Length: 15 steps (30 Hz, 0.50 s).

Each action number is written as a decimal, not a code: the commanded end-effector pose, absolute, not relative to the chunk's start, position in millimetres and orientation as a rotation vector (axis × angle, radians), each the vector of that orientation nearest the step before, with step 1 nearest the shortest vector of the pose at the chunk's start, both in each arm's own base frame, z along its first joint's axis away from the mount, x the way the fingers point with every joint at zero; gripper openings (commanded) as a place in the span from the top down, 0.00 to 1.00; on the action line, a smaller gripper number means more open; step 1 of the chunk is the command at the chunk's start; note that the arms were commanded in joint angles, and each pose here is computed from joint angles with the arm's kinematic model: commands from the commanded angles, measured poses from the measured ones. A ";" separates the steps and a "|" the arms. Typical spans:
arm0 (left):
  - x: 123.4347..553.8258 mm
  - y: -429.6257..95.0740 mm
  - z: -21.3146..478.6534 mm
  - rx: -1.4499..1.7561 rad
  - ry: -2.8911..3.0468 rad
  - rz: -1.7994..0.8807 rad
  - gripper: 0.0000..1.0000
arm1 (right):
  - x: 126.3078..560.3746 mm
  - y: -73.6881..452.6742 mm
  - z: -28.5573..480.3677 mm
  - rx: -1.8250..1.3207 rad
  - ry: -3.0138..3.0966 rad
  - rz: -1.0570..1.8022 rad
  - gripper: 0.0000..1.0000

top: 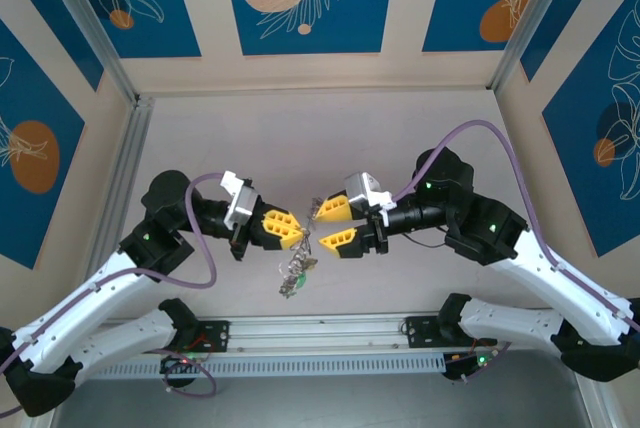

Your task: Put the keys on the keyring

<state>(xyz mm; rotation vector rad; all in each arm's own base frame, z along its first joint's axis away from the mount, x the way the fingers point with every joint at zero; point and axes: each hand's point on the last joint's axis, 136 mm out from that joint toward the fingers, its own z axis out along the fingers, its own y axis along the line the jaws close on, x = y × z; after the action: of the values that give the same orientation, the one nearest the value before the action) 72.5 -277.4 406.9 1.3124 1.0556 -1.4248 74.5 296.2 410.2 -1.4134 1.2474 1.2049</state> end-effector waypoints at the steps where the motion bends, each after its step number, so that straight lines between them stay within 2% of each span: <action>1: 63.9 -272.3 428.7 1.320 0.952 -1.426 1.00 | 76.5 304.1 411.0 -1.411 1.228 1.213 0.58; 5: 64.5 -273.1 428.9 1.318 0.949 -1.427 1.00 | 77.3 309.7 410.9 -1.421 1.234 1.220 0.59; 7: 65.4 -273.5 429.2 1.313 0.947 -1.424 1.00 | 77.2 311.9 410.2 -1.427 1.239 1.221 0.62; 9: 66.0 -273.8 429.6 1.310 0.942 -1.424 1.00 | 78.0 313.3 409.8 -1.429 1.243 1.215 0.72; 12: 66.6 -274.7 428.2 1.308 0.940 -1.428 1.00 | 80.5 313.9 409.3 -1.421 1.256 1.200 0.93; 14: 67.3 -274.4 426.5 1.306 0.948 -1.422 1.00 | 81.8 312.6 409.3 -1.416 1.262 1.182 1.00; 15: 68.2 -274.4 425.1 1.306 0.958 -1.413 1.00 | 83.7 312.0 408.8 -1.412 1.271 1.166 1.00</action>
<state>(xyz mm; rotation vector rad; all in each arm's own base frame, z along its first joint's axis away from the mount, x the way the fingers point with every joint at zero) 73.3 -277.4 413.1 1.2990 1.0344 -1.4325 76.9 311.1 404.6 -1.4371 1.2526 1.2148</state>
